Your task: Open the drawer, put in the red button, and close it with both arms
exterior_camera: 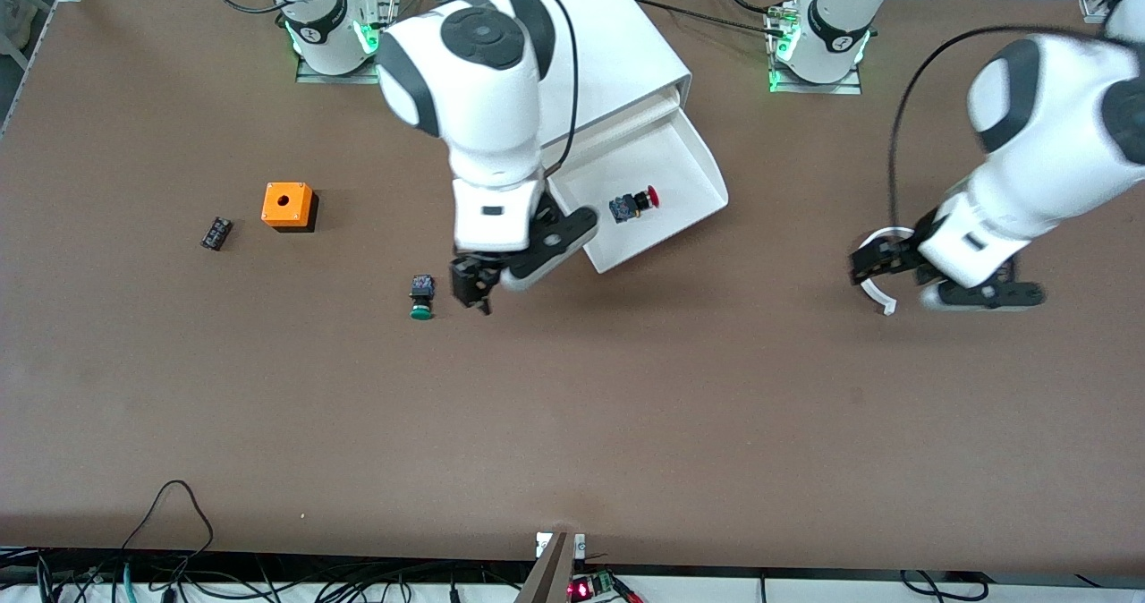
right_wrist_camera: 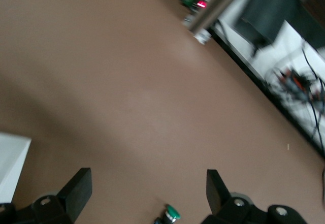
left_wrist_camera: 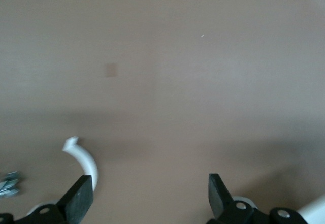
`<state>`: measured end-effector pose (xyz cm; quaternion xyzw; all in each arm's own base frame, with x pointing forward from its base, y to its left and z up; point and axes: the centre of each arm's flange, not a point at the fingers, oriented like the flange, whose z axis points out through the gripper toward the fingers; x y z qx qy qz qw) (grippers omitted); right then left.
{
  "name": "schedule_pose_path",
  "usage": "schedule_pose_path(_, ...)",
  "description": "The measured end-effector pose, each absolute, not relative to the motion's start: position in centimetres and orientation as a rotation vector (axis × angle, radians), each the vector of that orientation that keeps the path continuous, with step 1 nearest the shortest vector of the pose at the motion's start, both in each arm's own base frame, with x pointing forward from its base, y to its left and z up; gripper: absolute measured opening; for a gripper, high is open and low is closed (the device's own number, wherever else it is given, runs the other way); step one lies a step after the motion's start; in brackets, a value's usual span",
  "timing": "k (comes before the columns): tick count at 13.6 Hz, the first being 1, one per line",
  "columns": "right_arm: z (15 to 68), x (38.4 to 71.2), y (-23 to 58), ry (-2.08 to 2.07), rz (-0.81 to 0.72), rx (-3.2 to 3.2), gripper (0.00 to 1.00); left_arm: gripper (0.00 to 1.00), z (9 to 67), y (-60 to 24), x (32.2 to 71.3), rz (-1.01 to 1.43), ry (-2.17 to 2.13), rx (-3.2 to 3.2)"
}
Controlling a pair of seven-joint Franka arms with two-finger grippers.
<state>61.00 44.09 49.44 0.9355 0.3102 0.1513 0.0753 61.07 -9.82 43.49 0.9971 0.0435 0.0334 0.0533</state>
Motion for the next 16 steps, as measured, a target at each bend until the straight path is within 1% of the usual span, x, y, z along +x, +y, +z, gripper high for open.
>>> schedule_pose_path(2,47.8,62.4,41.6,0.604,0.423,2.909,1.0,1.0,39.1,-13.2,60.8,0.141,0.201,3.009)
schedule_pose_path(5,45.9,63.6,38.5,0.101,0.375,2.982,1.0,1.0,33.6,-17.0,59.6,0.151,0.309,2.981)
schedule_pose_path(7,47.3,63.7,35.2,-0.097,0.298,2.957,1.0,1.0,31.3,-20.2,58.5,0.106,0.434,2.962)
schedule_pose_path(9,49.9,64.5,29.3,-0.255,0.216,2.917,1.0,1.0,30.1,-23.7,56.9,0.055,0.573,2.941)
schedule_pose_path(12,53.8,65.9,18.7,-0.34,0.135,2.934,1.0,1.0,28.5,-28.0,53.8,-0.029,0.722,2.918)
schedule_pose_path(14,55.2,65.9,12.5,-0.282,0.1,2.952,1.0,1.0,27.6,-30.3,51.5,-0.089,0.825,2.898)
schedule_pose_path(16,56.1,65.2,7.4,-0.203,0.066,2.973,1.0,1.0,27.0,-33.1,49.0,-0.144,0.909,2.876)
